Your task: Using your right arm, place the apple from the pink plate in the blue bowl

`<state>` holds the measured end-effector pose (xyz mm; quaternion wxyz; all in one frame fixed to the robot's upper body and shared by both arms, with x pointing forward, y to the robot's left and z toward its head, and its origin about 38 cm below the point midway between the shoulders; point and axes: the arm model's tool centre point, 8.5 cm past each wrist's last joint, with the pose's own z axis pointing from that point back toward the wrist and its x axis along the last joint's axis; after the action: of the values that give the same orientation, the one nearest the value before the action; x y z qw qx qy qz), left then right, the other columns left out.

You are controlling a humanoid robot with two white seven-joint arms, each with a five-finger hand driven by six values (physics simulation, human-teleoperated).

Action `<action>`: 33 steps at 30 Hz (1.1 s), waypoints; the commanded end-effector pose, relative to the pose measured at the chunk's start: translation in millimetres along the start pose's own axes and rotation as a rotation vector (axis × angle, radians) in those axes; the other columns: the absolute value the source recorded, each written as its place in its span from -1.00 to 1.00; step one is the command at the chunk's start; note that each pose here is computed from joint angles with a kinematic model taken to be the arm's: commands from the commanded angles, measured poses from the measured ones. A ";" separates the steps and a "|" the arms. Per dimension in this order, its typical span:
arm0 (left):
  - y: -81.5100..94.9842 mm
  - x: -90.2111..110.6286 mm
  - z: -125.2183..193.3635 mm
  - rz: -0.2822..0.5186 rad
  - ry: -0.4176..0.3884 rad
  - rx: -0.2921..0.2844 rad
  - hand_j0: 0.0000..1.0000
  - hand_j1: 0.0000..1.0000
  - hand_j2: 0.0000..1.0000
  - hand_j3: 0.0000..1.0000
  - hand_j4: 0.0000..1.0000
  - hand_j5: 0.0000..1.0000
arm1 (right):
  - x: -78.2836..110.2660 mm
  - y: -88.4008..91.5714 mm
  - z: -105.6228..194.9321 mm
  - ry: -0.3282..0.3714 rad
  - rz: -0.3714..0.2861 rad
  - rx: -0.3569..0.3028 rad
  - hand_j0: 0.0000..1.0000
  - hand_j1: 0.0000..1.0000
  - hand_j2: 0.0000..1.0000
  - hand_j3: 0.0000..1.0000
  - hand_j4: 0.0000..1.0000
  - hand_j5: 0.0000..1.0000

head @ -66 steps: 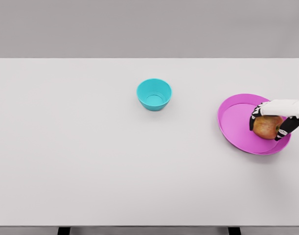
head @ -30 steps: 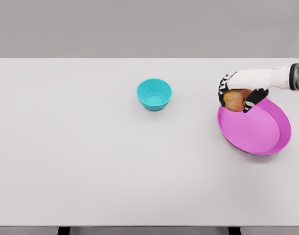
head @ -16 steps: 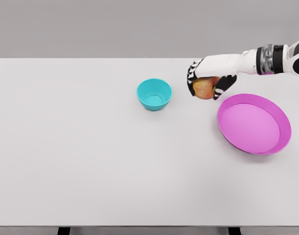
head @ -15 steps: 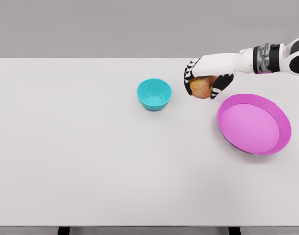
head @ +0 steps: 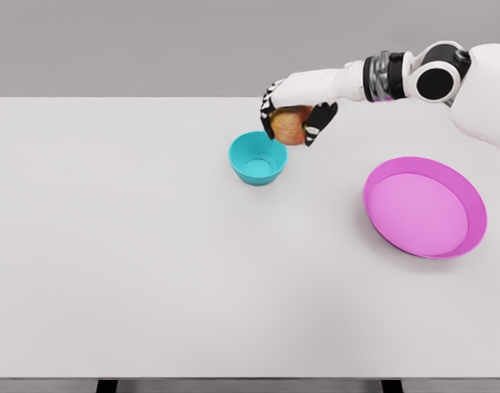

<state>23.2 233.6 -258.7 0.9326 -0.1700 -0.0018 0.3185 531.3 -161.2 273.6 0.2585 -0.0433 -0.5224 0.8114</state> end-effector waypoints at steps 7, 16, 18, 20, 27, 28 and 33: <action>0.0 0.0 0.0 0.001 0.000 0.000 1.00 1.00 1.00 1.00 1.00 1.00 | -8.6 -8.2 -41.2 0.050 -0.024 0.011 -0.21 -0.21 -0.21 -0.21 -0.21 -0.21; 0.0 0.0 0.0 0.001 0.000 0.000 1.00 1.00 1.00 1.00 1.00 1.00 | -7.1 -1.5 -58.8 0.063 -0.008 0.045 -0.21 -0.21 -0.21 -0.21 -0.21 -0.21; 0.0 0.0 0.0 0.001 0.000 0.000 1.00 1.00 1.00 1.00 1.00 1.00 | -6.3 2.7 -62.7 0.061 -0.012 0.052 -0.21 -0.21 -0.21 -0.21 -0.21 -0.21; 0.0 0.0 0.0 0.001 0.000 0.000 1.00 1.00 1.00 1.00 1.00 1.00 | -3.3 1.9 -65.9 0.052 -0.009 0.054 -0.20 -0.20 -0.20 -0.20 -0.20 -0.20; 0.0 0.0 0.0 0.001 0.000 0.000 1.00 1.00 1.00 1.00 1.00 1.00 | -3.4 2.7 -65.7 0.057 0.008 0.056 0.46 0.46 0.46 0.46 0.46 0.46; 0.0 0.0 0.0 0.001 0.000 0.000 1.00 1.00 1.00 1.00 1.00 1.00 | -4.1 3.1 -65.0 0.061 0.012 0.058 0.51 0.51 0.51 0.51 0.51 0.51; 0.0 0.0 0.0 0.001 0.000 0.000 1.00 1.00 1.00 1.00 1.00 1.00 | -4.3 5.3 -64.9 0.061 0.016 0.064 0.74 0.74 0.74 0.74 0.74 0.74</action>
<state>23.2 233.6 -258.7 0.9326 -0.1700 -0.0020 0.3185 554.8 -110.9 238.0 0.2676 -0.0639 -0.4856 0.8298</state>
